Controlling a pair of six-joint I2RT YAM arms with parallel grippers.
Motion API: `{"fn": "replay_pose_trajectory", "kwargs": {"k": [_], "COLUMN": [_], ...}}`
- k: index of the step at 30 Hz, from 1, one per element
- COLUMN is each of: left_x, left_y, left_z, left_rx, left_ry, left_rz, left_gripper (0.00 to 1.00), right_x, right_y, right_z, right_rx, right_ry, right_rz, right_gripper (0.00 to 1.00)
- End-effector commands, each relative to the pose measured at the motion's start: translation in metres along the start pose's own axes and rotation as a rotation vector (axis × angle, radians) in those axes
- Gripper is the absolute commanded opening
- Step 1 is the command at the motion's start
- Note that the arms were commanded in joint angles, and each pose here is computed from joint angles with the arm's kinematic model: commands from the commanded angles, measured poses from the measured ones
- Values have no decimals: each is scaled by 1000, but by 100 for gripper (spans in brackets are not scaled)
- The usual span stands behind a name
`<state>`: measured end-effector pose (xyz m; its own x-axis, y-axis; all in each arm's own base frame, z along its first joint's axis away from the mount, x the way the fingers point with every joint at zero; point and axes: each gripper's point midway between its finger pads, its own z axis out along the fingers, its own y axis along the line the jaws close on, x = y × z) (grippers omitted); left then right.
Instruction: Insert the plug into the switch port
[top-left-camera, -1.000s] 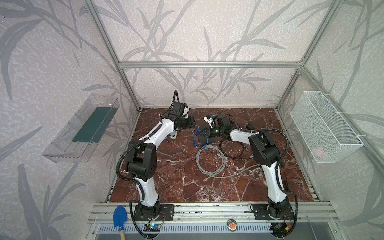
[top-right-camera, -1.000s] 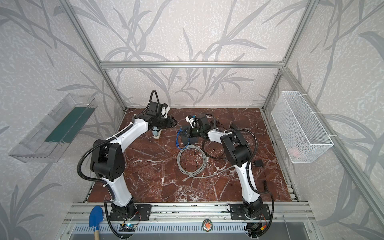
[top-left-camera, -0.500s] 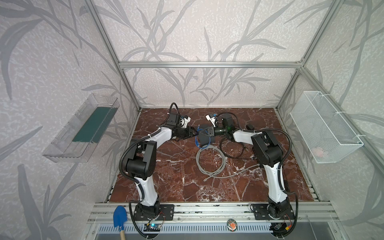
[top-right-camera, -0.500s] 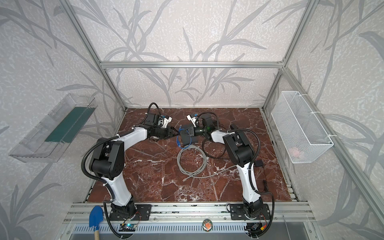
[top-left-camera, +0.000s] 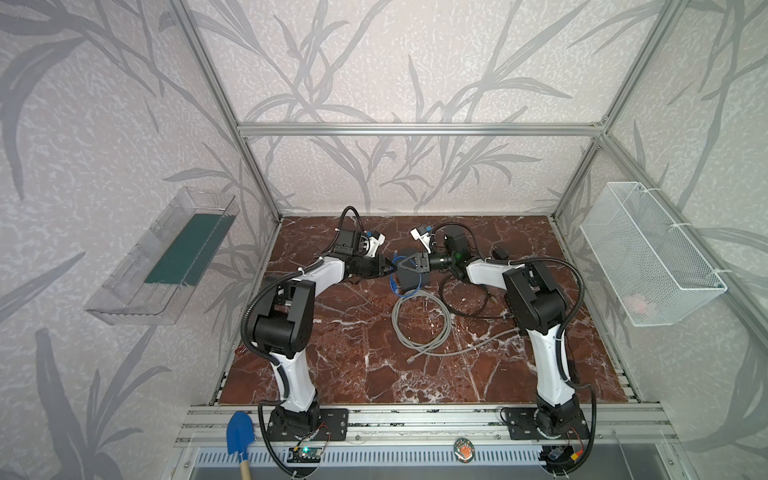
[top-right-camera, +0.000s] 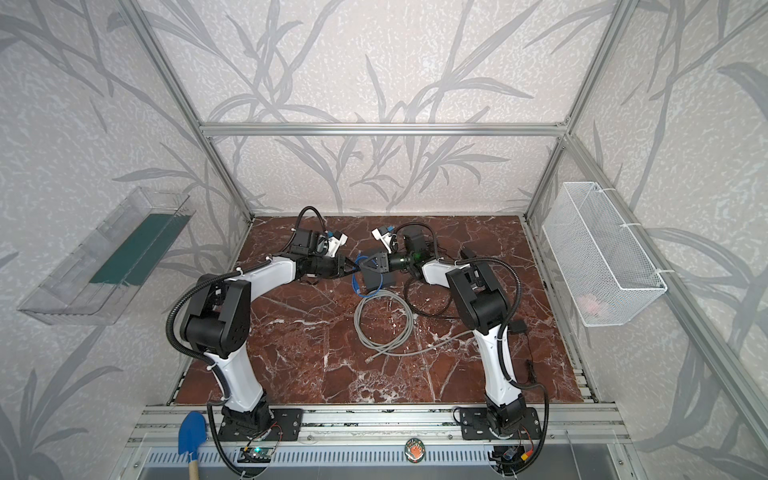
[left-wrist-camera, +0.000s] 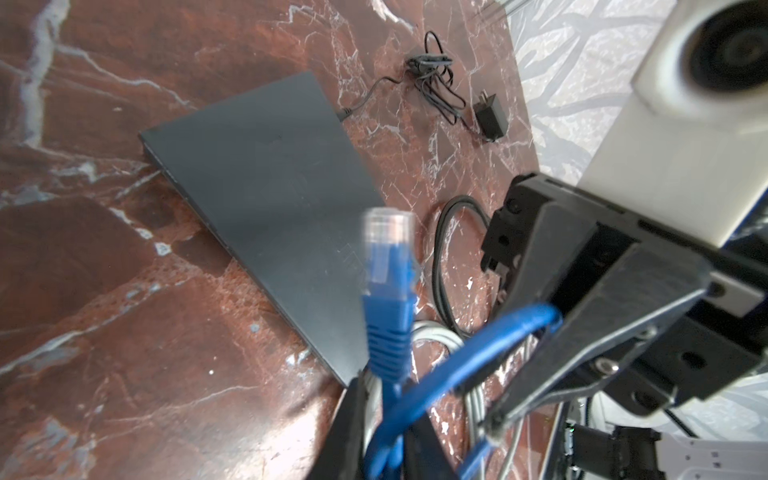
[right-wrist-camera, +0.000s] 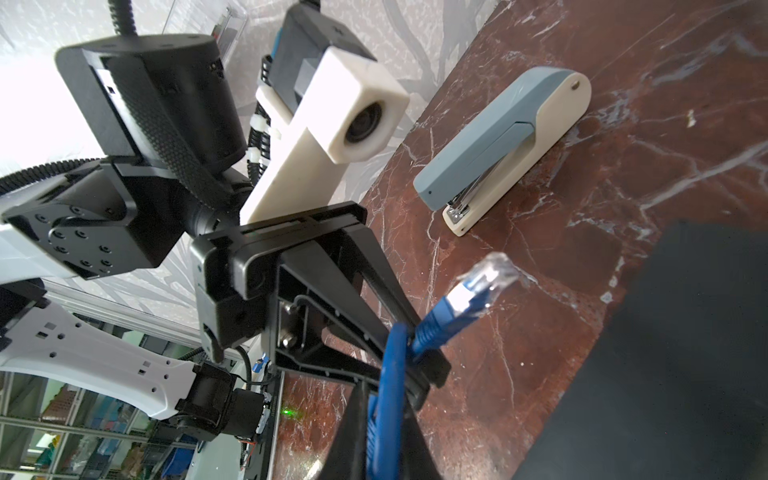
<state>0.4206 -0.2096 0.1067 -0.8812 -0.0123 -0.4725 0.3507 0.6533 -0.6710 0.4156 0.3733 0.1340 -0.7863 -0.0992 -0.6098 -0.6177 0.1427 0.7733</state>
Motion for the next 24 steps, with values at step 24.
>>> {"fn": "replay_pose_trajectory", "kwargs": {"k": [24], "left_x": [5], "left_y": [-12], "left_z": [-19], "left_rx": [-462], "left_ry": [216], "left_rz": [694], "left_gripper": [7], "right_x": [-32], "right_y": [-21], "right_z": [-7], "right_rx": [196], "right_ry": [-59], "right_rz": [363], "right_gripper": [40]}}
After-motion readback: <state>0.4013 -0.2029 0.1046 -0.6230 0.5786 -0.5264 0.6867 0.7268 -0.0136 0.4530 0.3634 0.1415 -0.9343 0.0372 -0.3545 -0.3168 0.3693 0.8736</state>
